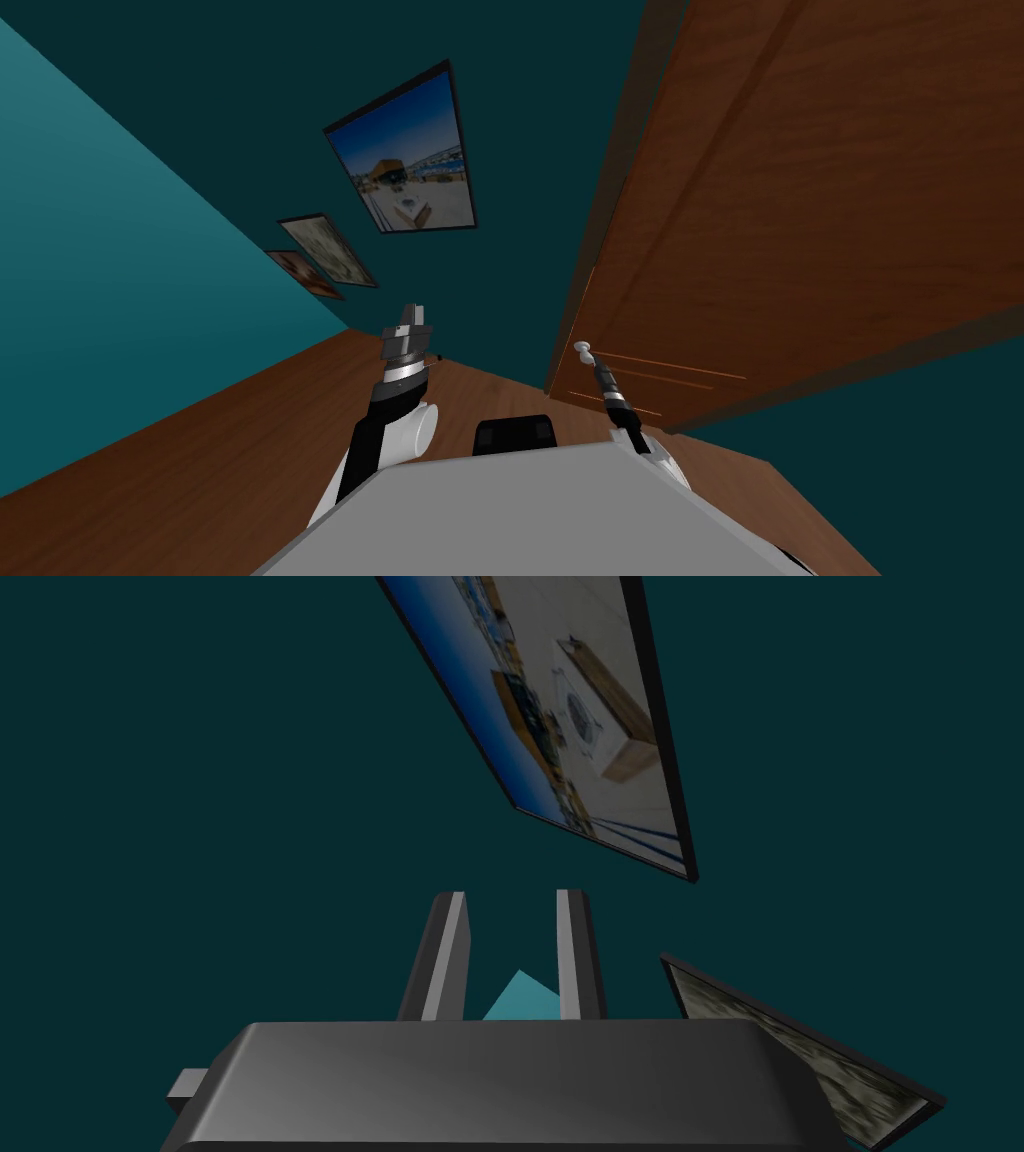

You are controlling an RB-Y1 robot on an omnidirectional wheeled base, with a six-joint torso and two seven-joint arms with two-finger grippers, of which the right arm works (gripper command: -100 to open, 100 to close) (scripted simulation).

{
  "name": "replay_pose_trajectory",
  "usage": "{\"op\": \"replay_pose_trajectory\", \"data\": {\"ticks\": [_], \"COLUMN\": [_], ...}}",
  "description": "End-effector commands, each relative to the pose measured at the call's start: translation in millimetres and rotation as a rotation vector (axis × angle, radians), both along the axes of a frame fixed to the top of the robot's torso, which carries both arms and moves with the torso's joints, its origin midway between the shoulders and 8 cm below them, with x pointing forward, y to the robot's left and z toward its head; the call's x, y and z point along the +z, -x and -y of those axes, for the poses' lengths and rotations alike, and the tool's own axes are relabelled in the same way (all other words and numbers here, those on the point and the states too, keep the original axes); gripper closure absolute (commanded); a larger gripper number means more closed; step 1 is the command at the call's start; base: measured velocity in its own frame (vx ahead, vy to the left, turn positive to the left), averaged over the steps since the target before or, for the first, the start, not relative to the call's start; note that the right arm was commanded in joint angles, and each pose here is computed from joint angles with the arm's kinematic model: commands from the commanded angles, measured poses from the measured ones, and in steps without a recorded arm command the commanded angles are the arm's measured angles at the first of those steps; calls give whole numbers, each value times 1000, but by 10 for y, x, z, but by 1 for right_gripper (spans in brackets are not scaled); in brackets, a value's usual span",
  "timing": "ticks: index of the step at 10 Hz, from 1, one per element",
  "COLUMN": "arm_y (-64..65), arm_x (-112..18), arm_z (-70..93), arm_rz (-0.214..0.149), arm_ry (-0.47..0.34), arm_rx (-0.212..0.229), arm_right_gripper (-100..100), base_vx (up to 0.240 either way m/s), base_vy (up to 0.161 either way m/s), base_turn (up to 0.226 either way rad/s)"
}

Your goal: Pull the door open

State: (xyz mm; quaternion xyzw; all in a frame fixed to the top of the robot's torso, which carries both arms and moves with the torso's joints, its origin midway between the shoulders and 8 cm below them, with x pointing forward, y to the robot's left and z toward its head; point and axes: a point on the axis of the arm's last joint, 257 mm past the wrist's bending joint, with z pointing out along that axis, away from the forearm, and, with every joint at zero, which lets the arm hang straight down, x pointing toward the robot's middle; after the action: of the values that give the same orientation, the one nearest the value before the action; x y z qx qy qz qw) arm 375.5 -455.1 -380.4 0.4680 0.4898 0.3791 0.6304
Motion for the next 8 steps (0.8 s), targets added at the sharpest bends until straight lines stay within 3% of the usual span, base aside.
{"op": "replay_pose_trajectory", "data": {"ticks": [1,4,5,8], "arm_y": [-25,-66,-8,30], "arm_x": [1,2,-29,-37], "arm_z": [-22,11,69,117], "arm_rz": [13,38,12,-11], "arm_ry": [-47,-150,-90,-14], "arm_rx": [2,-10,-25,-41], "arm_right_gripper": [100,100,-100,-100], "base_vx": [-54,-46,-35,-16], "base_vy": [-23,-15,-6,22], "base_turn": [48,62,39,21]}}
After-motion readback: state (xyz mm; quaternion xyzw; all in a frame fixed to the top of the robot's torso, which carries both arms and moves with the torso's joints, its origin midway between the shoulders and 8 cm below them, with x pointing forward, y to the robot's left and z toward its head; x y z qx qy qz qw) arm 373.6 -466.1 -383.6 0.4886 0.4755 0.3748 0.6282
